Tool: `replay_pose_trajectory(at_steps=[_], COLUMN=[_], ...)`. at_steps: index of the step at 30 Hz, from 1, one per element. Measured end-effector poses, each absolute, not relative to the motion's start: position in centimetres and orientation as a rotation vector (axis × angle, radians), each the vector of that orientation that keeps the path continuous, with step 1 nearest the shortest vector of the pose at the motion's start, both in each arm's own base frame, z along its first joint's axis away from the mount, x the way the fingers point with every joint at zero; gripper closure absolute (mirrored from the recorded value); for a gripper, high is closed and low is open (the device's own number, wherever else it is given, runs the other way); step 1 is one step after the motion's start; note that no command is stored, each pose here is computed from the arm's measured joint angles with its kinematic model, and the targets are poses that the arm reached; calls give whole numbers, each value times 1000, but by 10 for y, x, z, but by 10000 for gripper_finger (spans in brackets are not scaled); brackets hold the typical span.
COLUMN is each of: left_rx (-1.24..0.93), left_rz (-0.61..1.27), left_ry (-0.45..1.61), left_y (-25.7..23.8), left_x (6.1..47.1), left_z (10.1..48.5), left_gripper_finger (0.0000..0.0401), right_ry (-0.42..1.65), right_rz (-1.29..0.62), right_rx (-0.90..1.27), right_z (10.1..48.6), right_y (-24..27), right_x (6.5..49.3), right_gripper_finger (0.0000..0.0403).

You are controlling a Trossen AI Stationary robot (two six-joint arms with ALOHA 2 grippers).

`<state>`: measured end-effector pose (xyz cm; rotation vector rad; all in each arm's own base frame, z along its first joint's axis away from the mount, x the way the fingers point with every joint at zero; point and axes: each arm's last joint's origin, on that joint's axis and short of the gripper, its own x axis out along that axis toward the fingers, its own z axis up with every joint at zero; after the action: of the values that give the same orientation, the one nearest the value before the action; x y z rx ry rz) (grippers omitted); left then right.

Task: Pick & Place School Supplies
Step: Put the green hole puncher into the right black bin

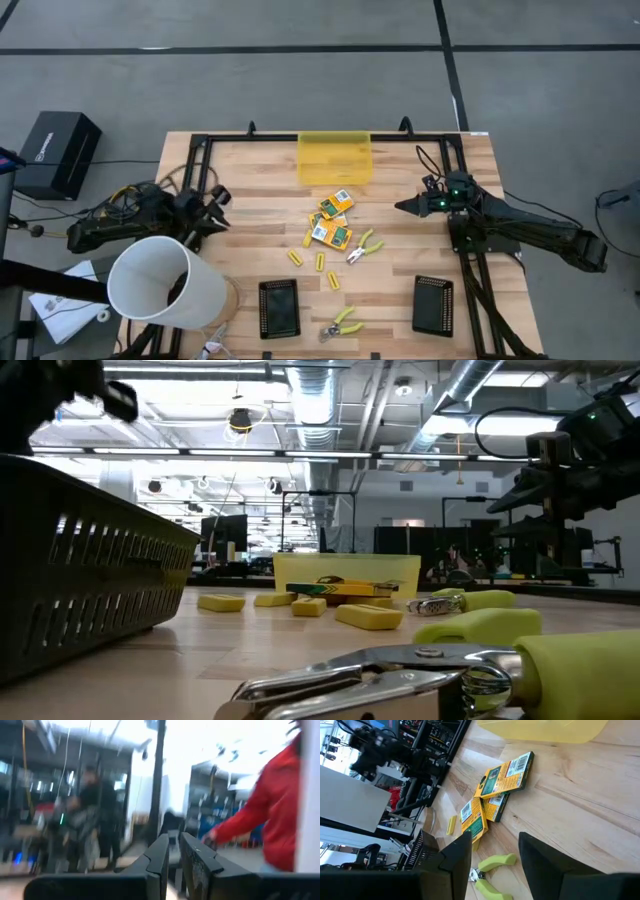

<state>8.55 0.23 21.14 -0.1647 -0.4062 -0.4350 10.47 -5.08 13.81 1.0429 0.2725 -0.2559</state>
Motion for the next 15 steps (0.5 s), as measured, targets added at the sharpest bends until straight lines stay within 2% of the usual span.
replay_pose_trajectory(at_steps=[3, 8, 15], left_rx=[-166, -174, -95], left_rz=[-470, -513, -485], left_ry=[-519, -624, -653], left_y=[1, -1, -1], left_x=[79, 71, 70], left_z=[222, 231, 232], left_gripper_finger=[357, 357, 357], right_ry=[243, 34, -179], right_rz=[-265, -359, -369], right_rx=[1029, 1004, 909], right_z=[140, 154, 173], right_y=[-52, -59, -62], right_x=[105, 108, 109], right_gripper_finger=[249, 249, 249])
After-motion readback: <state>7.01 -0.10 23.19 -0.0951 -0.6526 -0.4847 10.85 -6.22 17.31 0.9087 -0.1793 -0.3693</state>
